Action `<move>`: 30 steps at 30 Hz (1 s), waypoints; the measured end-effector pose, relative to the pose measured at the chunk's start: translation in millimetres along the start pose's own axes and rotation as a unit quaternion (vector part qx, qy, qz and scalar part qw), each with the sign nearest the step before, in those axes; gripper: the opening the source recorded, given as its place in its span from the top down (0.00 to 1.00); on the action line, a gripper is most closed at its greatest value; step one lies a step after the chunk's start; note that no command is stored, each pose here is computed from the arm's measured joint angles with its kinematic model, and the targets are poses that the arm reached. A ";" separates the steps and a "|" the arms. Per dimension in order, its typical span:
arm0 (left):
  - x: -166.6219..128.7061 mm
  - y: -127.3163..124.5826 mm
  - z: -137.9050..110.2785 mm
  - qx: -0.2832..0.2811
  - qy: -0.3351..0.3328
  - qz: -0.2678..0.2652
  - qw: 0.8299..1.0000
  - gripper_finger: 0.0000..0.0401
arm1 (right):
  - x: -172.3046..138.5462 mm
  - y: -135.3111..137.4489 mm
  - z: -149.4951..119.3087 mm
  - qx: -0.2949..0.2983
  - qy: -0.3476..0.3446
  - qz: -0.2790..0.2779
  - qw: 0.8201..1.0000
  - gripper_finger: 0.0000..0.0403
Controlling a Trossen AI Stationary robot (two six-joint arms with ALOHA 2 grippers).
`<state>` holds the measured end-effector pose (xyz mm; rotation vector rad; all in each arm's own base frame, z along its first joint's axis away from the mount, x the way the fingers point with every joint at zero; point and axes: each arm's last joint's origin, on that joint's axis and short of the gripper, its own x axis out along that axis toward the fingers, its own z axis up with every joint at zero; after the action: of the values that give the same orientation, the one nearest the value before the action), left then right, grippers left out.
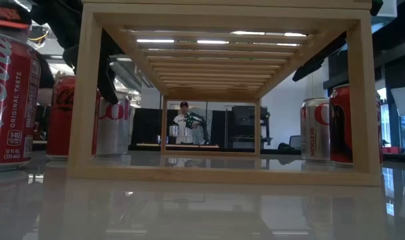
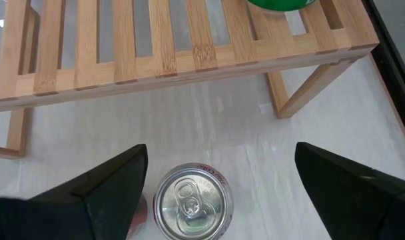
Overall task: Place canned beverage on shelf
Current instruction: Put the left red and silver soda can on the shelf
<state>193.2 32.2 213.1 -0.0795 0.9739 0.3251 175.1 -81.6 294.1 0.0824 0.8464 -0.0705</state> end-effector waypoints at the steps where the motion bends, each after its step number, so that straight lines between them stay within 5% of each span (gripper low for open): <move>1: 0.2 0.0 0.3 -0.001 -0.002 0.001 1.000 0.20 | 0.0 0.0 0.0 0.000 0.000 0.000 1.000 0.07; 30: 0.8 -0.1 2.3 -0.004 -0.014 0.005 1.000 0.19 | 0.0 0.0 0.0 0.000 0.000 0.000 1.000 0.07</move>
<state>195.4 32.8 213.6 -0.0779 0.9463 0.3381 175.1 -81.6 294.0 0.0826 0.8466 -0.0705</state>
